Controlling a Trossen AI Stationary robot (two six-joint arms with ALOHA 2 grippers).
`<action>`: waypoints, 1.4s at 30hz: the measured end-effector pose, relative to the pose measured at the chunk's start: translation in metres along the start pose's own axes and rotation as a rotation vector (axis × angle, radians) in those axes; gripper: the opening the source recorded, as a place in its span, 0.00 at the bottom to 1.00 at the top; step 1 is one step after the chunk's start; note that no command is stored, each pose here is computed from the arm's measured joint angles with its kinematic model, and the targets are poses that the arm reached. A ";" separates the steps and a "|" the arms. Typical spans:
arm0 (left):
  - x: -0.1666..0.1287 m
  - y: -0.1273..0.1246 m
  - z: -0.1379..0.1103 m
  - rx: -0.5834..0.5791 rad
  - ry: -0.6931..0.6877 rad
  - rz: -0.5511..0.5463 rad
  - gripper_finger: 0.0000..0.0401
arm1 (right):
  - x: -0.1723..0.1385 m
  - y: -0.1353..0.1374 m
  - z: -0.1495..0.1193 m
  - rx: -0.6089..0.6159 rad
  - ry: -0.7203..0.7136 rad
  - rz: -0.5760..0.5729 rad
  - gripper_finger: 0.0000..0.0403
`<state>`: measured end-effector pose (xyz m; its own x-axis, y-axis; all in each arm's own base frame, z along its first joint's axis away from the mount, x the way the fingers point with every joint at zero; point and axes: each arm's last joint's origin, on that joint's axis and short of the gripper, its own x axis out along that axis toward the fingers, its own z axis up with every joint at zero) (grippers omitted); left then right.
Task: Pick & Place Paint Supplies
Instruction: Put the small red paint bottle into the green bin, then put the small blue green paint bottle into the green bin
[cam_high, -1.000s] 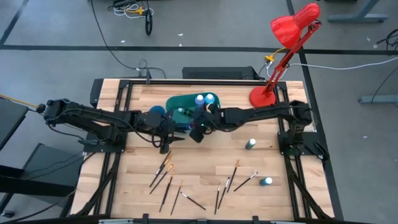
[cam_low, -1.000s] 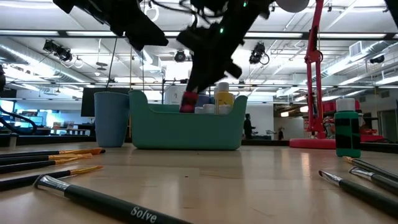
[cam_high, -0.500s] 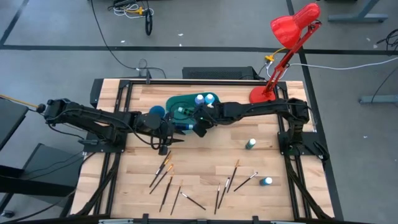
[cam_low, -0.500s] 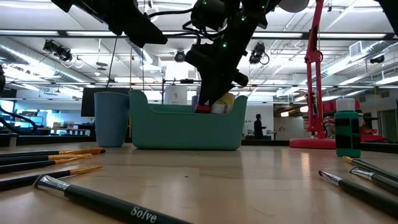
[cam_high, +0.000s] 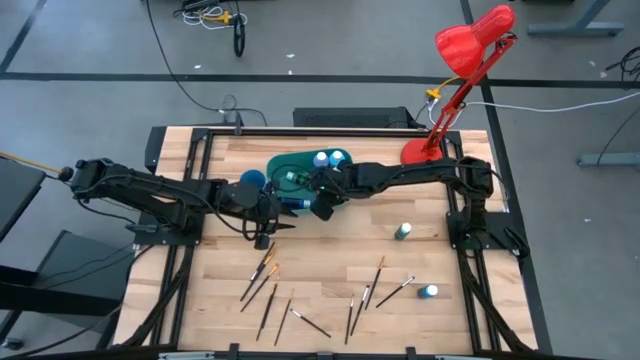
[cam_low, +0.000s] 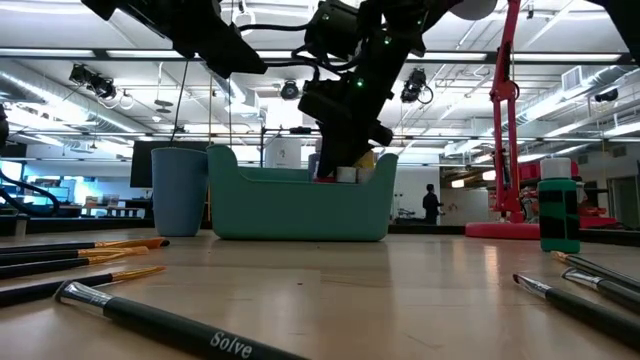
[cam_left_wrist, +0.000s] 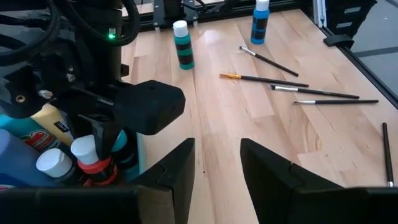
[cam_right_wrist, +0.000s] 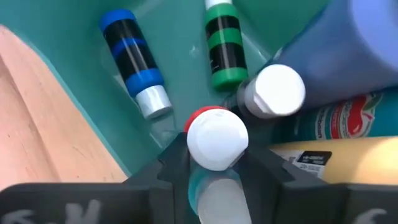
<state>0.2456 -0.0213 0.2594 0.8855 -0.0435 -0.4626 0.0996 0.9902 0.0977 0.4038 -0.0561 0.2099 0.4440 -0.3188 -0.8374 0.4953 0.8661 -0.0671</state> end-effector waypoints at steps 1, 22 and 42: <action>0.000 0.000 0.000 0.000 0.000 0.000 0.34 | 0.001 0.000 0.000 -0.010 -0.010 0.003 0.29; 0.000 0.000 -0.002 0.002 0.015 -0.001 0.34 | 0.007 -0.002 0.000 -0.110 -0.048 0.041 0.42; 0.000 0.000 -0.002 0.001 0.020 -0.001 0.34 | -0.071 0.017 0.006 -0.099 -0.192 0.213 0.44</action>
<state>0.2448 -0.0212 0.2576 0.8762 -0.0422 -0.4800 0.1012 0.9901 0.0977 0.3852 -0.0215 0.2719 0.6679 -0.1846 -0.7210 0.3045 0.9517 0.0384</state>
